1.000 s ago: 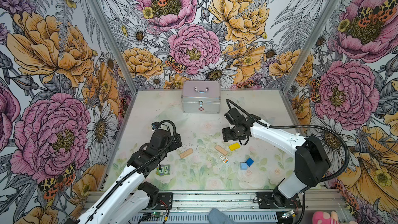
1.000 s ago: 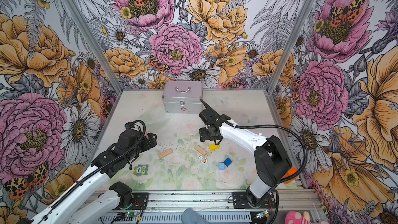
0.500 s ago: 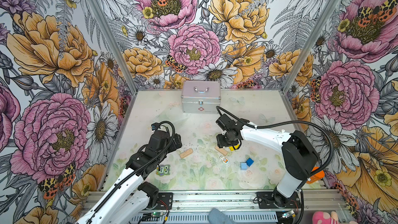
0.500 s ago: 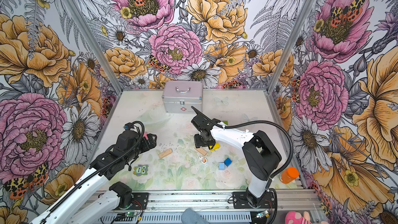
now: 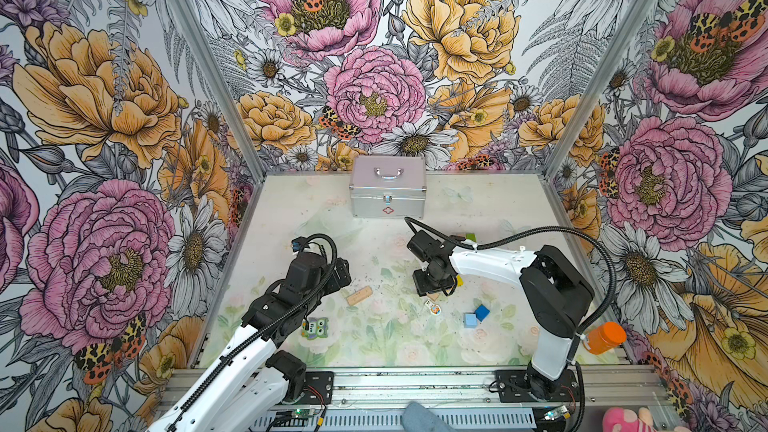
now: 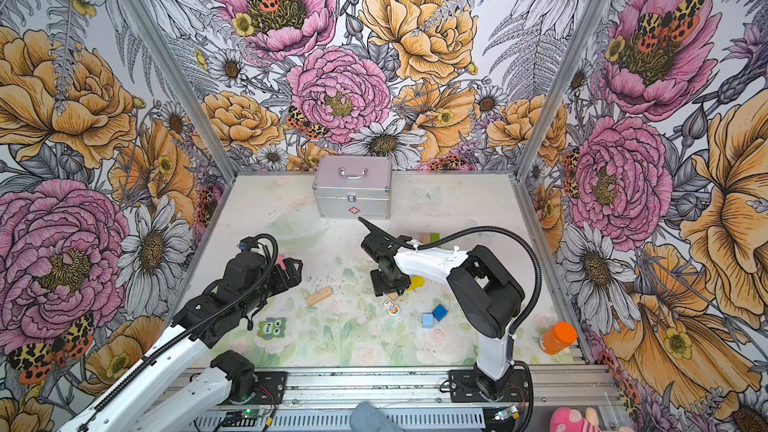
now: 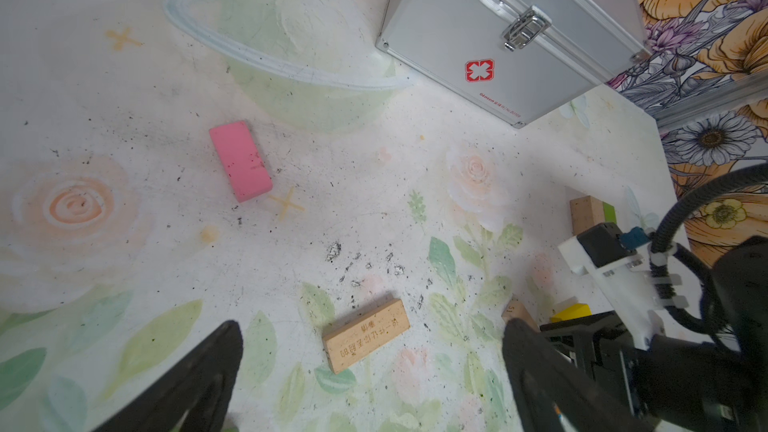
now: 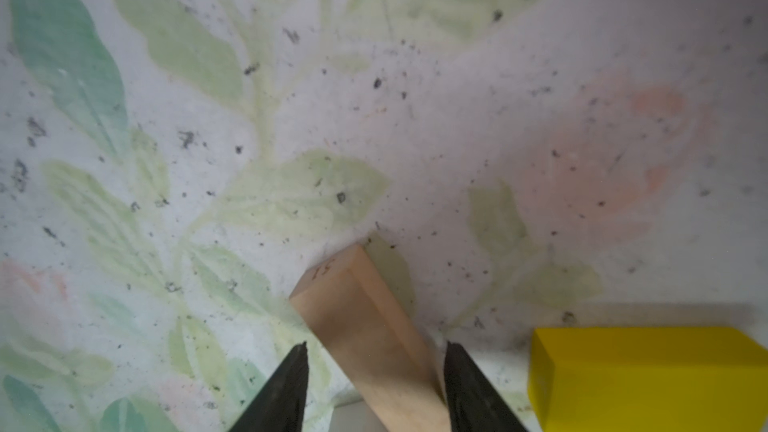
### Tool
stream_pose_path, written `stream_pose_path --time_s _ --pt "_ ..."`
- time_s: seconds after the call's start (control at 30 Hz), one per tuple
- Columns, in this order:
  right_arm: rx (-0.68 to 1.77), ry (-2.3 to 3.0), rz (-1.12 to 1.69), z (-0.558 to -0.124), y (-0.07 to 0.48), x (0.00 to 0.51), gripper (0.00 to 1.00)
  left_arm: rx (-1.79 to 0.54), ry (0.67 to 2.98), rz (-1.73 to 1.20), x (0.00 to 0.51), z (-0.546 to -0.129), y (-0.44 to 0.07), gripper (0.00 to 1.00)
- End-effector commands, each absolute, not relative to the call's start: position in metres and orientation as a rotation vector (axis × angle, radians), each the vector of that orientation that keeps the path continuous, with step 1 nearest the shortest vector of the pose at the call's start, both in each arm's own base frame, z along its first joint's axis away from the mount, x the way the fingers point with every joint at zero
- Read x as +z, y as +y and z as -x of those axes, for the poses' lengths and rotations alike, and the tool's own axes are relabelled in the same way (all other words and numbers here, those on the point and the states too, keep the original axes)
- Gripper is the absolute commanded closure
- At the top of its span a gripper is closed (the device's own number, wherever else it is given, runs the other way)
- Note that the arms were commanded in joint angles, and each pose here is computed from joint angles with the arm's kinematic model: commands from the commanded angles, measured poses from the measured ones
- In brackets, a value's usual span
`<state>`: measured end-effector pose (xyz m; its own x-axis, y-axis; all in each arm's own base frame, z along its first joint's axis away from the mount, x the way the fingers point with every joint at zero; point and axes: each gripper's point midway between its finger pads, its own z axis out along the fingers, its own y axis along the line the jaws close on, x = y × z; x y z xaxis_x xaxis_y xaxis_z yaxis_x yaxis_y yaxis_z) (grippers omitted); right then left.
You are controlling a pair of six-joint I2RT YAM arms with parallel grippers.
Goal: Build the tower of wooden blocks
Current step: 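Lower the right gripper and grasp the light wood block marked 15, then lift and carry the wood block with the right gripper to the paired blocks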
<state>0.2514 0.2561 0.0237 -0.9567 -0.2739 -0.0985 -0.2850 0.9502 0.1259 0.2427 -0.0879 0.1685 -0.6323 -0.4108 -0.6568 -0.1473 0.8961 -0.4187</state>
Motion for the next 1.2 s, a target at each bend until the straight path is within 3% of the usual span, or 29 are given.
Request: stream_pose_path --time_s 0.0,0.13,0.33,1.17 --pt "0.172 2.995 0.432 -0.262 0.260 0.023 0.52 -0.432 2.235 0.403 0.170 -0.245 -0.088 0.01" --pt "0.140 2.990 0.415 -0.268 0.258 0.021 0.62 -0.425 2.234 0.402 0.170 -0.245 -0.087 0.01" --pt "0.123 2.975 0.374 -0.279 0.255 0.024 0.67 -0.422 2.233 0.401 0.171 -0.246 -0.087 0.01" --pt "0.160 2.932 0.247 -0.316 0.233 0.043 0.71 -0.421 2.230 0.396 0.175 -0.249 -0.088 0.01"
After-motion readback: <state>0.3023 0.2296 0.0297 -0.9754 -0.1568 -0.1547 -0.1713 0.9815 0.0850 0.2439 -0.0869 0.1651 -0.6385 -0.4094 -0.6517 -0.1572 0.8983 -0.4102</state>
